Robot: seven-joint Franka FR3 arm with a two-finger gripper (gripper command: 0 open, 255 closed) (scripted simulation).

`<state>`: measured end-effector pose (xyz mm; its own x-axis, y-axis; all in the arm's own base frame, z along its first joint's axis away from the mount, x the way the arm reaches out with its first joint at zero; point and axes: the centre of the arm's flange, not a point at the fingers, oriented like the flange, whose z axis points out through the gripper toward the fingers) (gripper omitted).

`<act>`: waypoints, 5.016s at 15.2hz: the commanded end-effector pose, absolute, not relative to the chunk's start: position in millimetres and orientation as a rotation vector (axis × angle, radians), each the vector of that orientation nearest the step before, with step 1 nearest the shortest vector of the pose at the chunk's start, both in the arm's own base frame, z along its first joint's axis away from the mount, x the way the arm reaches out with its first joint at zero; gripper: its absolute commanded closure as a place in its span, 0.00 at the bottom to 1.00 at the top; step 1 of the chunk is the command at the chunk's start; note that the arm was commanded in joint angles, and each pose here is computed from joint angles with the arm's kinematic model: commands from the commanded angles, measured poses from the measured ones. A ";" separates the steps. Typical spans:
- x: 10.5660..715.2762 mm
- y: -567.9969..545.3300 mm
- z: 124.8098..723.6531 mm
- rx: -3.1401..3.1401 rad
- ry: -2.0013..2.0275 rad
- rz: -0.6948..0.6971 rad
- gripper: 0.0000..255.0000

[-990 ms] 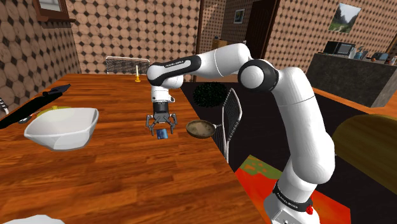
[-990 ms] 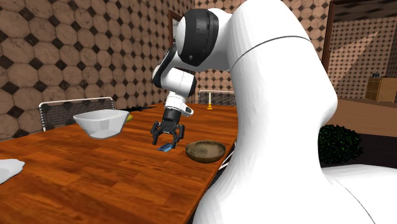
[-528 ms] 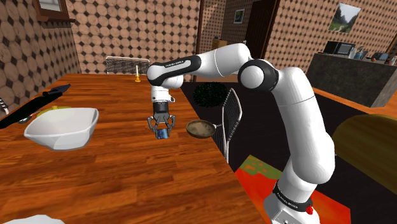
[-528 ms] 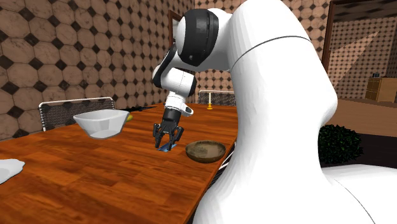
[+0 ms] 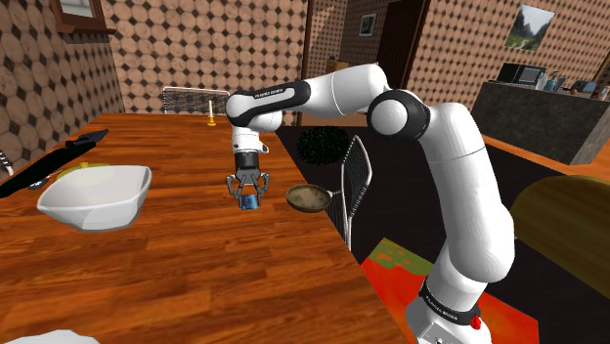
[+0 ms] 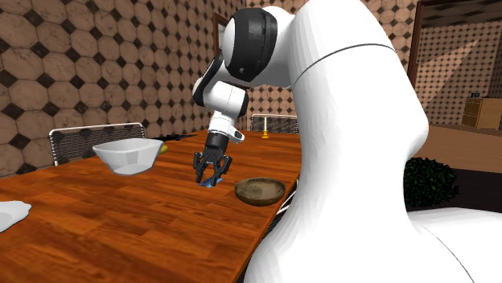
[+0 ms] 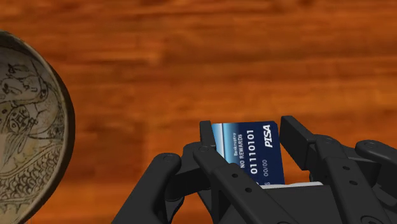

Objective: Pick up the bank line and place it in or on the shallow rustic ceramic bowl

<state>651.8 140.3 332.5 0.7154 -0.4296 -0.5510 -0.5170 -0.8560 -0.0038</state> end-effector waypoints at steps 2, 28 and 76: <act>651.5 140.0 348.9 -2.762 0.767 0.828 1.00; 569.9 54.3 448.9 -2.762 0.767 0.828 1.00; 537.7 -18.7 410.0 -2.762 0.767 0.828 0.00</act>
